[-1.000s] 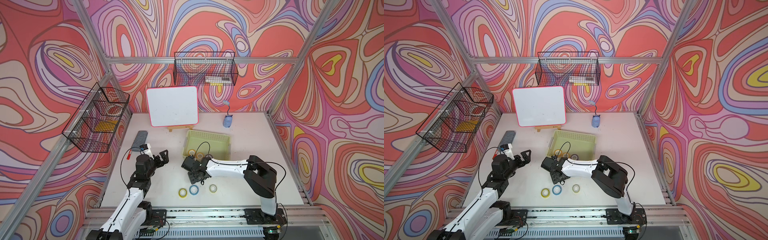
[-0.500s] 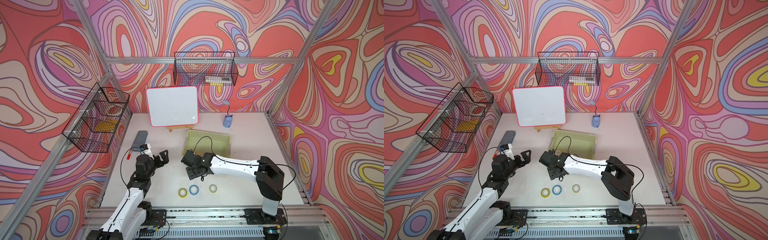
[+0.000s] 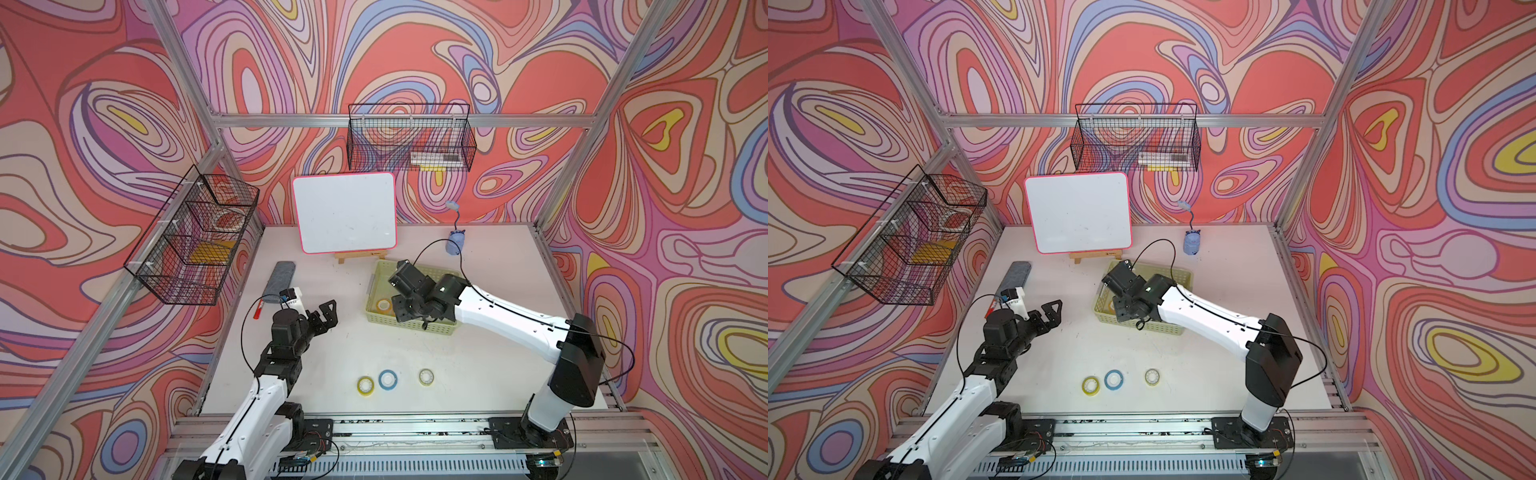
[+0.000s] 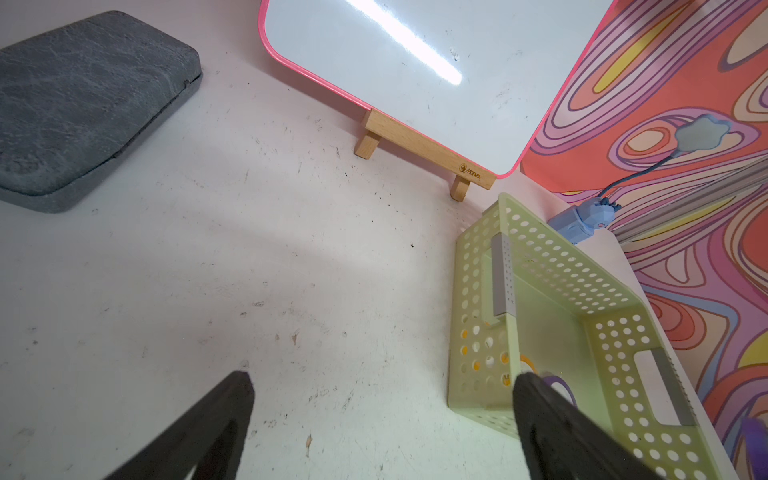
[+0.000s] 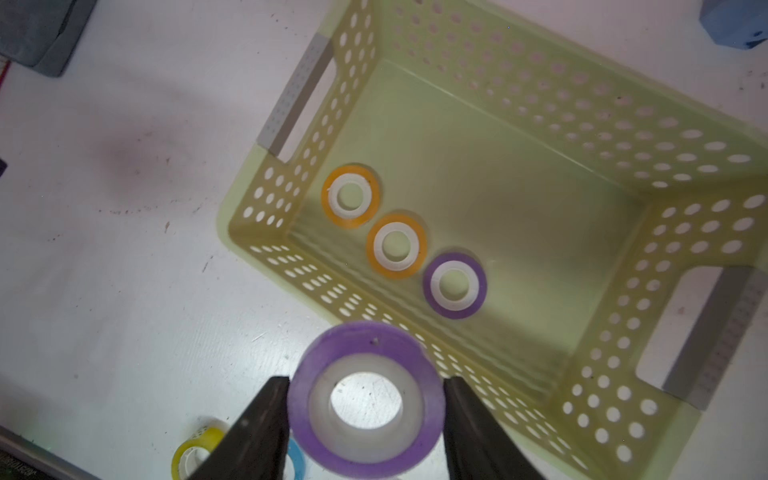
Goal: Put the transparent tape into the storage box
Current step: Pick up the tape at the center of the board, then place the tape in the storage box.
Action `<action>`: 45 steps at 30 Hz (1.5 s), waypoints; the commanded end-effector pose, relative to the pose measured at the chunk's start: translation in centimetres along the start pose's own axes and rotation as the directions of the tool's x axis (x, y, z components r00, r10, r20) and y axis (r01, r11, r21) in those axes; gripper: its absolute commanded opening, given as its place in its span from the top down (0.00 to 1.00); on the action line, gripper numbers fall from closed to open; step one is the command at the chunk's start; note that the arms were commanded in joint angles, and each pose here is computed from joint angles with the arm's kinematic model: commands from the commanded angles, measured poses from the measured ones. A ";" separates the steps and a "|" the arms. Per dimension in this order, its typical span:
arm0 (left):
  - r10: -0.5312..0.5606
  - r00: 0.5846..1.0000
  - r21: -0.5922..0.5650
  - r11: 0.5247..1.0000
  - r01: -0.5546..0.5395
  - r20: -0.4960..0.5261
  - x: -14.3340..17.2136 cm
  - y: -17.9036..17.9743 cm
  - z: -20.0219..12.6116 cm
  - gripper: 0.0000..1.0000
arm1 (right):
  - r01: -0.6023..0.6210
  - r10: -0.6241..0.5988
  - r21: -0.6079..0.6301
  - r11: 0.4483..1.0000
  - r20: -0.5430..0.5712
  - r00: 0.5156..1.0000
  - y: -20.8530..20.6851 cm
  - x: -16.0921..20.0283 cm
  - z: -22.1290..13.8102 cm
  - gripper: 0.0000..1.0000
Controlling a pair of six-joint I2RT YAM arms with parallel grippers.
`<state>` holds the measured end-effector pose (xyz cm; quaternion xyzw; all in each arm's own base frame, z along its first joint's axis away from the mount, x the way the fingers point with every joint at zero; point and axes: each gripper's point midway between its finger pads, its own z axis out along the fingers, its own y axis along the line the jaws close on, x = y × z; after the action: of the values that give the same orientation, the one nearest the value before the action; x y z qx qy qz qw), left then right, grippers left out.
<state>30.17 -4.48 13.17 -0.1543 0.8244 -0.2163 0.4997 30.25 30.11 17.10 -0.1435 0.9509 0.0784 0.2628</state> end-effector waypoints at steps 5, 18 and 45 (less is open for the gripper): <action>0.010 1.000 0.000 1.000 -0.010 -0.007 0.4 0.1 0.0 0.01 | -0.010 0.016 0.134 0.991 -0.050 0.999 -6.6 0.2 1.8 0.43; 0.012 1.000 -0.001 1.000 -0.012 -0.004 0.3 0.1 -0.1 0.01 | -0.009 0.054 0.194 0.981 -0.231 0.971 -10.4 2.9 6.8 0.42; 0.011 1.000 0.004 1.000 -0.011 -0.003 0.3 0.0 -0.3 0.01 | 0.025 0.058 0.222 0.975 -0.358 0.932 -11.1 4.5 9.7 0.33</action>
<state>30.15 -4.47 13.31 -0.1539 0.8231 -0.2168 0.5017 34.22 20.69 5.35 -0.1191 0.9869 -0.0522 0.0950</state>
